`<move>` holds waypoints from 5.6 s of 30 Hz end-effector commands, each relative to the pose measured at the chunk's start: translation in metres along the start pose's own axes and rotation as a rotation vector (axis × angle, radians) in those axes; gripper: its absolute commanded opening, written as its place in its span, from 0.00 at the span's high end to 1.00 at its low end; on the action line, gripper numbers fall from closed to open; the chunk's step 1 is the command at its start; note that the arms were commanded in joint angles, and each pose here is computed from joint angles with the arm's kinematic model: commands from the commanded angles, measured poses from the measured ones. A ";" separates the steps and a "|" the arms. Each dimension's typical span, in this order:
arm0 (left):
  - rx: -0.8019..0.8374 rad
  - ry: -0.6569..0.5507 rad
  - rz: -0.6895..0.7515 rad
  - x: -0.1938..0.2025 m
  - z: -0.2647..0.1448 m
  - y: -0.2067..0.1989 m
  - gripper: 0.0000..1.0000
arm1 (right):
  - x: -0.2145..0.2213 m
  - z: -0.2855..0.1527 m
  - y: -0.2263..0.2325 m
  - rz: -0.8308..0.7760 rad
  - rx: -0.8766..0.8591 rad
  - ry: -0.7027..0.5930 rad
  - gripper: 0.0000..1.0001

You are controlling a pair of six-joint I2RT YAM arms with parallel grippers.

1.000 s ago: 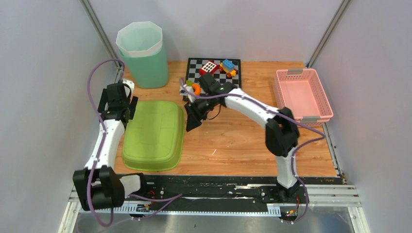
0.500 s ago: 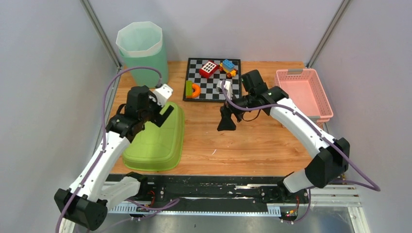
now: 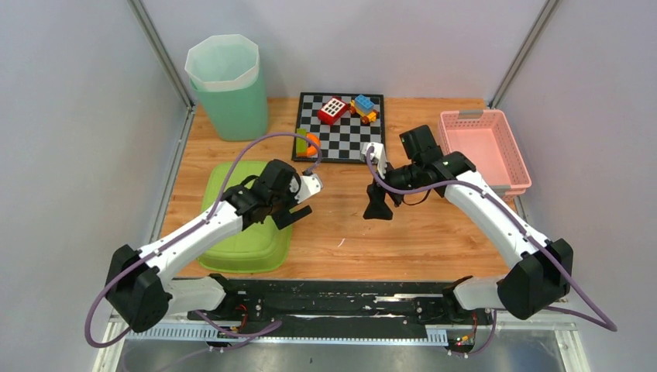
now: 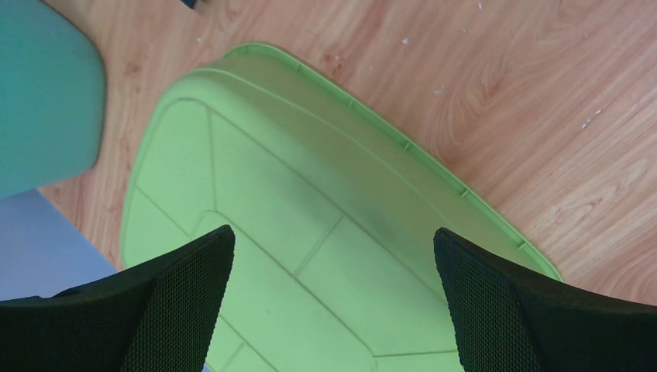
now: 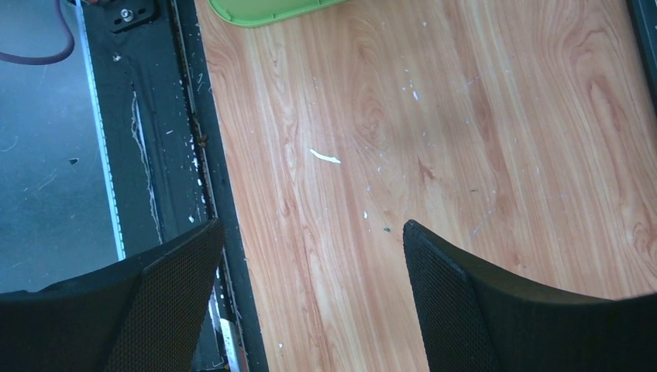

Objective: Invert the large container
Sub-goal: Move the container to the center of the board, then pick up the container from the container.

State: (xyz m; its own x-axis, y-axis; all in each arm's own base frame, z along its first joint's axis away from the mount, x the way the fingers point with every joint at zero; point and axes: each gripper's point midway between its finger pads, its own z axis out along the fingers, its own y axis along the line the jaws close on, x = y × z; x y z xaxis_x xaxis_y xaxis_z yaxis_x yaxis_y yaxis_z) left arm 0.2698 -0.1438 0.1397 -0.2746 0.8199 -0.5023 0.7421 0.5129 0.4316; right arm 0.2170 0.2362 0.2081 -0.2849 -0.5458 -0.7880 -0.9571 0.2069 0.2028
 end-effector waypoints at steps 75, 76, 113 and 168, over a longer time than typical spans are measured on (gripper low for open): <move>-0.415 0.333 -0.334 0.083 0.072 0.113 0.00 | 0.004 -0.017 0.006 0.020 -0.069 -0.110 0.13; -0.420 0.333 -0.340 0.084 0.073 0.115 0.00 | 0.003 -0.016 0.006 0.018 -0.070 -0.111 0.13; 0.028 -0.227 -0.235 0.002 -0.055 0.047 0.00 | 0.011 -0.033 -0.070 0.078 0.345 -0.066 0.13; 0.196 -0.346 -0.133 0.014 -0.064 -0.013 0.00 | 0.155 -0.160 -0.268 0.761 1.003 0.082 0.73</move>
State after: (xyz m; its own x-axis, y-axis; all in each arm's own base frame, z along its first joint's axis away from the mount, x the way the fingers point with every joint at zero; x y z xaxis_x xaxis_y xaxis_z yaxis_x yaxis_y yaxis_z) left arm 0.2206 -0.1212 0.1766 -0.1865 0.6022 -0.7763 0.8155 0.5356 0.2195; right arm 0.4192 -0.0298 0.1207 -0.7808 -0.0805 -0.6196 -0.1096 0.9939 0.0089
